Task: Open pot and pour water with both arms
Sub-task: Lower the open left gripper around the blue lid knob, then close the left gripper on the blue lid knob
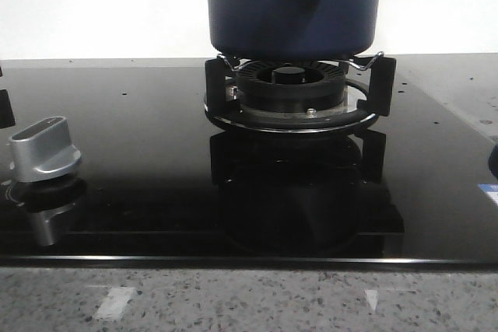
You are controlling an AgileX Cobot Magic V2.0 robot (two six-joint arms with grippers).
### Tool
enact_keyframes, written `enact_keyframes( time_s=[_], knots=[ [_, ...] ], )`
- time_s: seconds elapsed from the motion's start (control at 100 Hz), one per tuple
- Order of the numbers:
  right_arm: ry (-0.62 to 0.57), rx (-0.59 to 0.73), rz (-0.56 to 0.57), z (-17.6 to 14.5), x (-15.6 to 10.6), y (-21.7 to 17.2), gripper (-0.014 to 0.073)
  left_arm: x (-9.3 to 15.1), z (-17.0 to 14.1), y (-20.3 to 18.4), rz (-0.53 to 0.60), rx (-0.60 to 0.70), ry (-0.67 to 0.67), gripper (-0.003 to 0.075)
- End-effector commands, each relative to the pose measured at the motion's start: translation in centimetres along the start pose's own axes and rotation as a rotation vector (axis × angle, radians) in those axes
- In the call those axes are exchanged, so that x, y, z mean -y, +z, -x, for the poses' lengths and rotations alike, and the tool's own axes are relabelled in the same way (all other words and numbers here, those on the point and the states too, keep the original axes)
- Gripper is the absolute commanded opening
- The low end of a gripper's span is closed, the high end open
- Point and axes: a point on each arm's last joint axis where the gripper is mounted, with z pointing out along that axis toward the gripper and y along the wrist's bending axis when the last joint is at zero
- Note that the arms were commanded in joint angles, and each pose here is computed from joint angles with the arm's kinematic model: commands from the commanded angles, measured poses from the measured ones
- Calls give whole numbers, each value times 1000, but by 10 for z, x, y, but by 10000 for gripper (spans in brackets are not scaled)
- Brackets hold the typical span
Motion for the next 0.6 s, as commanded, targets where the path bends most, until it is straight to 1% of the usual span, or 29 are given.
enact_keyframes(
  time_s=[0.0, 0.28, 0.59],
  knots=[
    [0, 86, -6, 16, 0, 1, 383, 0, 28, -2, 5, 144, -42, 386],
    [11, 82, -2, 16, -1, 1, 383, -2, 33, 2, 8, 175, -42, 386],
    [19, 82, 1, 16, -1, 1, 383, -8, 32, 1, 27, 175, -45, 386]
  ],
)
